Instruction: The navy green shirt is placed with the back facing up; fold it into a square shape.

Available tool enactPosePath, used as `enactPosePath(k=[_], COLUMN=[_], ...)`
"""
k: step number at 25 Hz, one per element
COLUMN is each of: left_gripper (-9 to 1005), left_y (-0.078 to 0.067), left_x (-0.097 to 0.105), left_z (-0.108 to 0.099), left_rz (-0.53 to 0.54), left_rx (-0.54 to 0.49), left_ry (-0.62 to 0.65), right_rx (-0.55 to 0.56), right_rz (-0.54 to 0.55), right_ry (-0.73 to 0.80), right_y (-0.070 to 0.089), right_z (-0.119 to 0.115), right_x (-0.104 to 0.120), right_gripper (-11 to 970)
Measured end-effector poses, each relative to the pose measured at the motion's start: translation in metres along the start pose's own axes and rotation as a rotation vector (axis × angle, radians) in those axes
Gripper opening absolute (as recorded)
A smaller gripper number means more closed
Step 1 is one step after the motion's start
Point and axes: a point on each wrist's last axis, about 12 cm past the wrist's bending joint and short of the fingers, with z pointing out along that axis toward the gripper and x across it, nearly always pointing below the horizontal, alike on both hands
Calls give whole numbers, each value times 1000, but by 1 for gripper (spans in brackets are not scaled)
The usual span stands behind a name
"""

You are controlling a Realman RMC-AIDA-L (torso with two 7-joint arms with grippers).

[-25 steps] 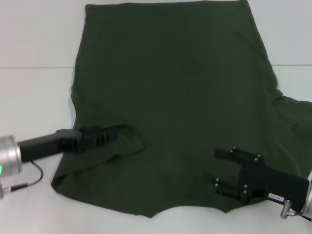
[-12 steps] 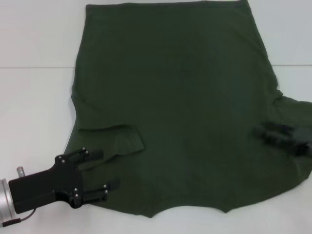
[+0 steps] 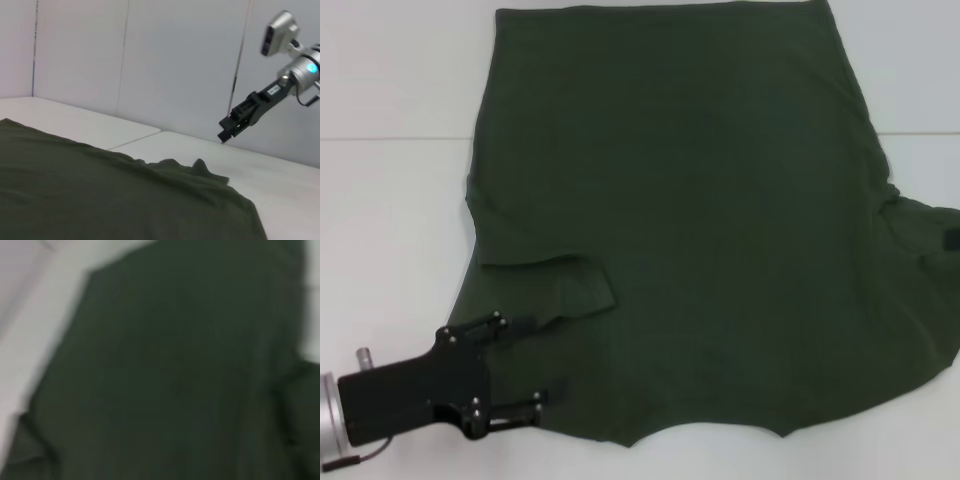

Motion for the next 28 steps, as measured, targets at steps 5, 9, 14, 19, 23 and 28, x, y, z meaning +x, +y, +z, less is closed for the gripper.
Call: enactPosePath(k=[5,9,14,19,23,28], left_gripper=[868,867,867,868,868,868], left_y=[-3,-6,-8,-8,-7,-7], left_x=[1,2,3,4,4,4], left_z=[1,2,3,3,3,3], left_rz=[1,-6,-10,-13,-15,-16], left_rx=[38,63,70,64,60,56], left_ry=[16,28,22,20,20,16], right_rx=[242,349,379,377,343,308], right_rz=[6,-16,-61,-102,-96,-93], right_ry=[67,81,73,94,123,107], right_y=[-4,-4,-3,-1,-6,-8], right_z=[-6,-3,8,31,50,59], right_x=[-21,-30,-35,-35,-32,-32], right_gripper=[774,774,775,773,766,757])
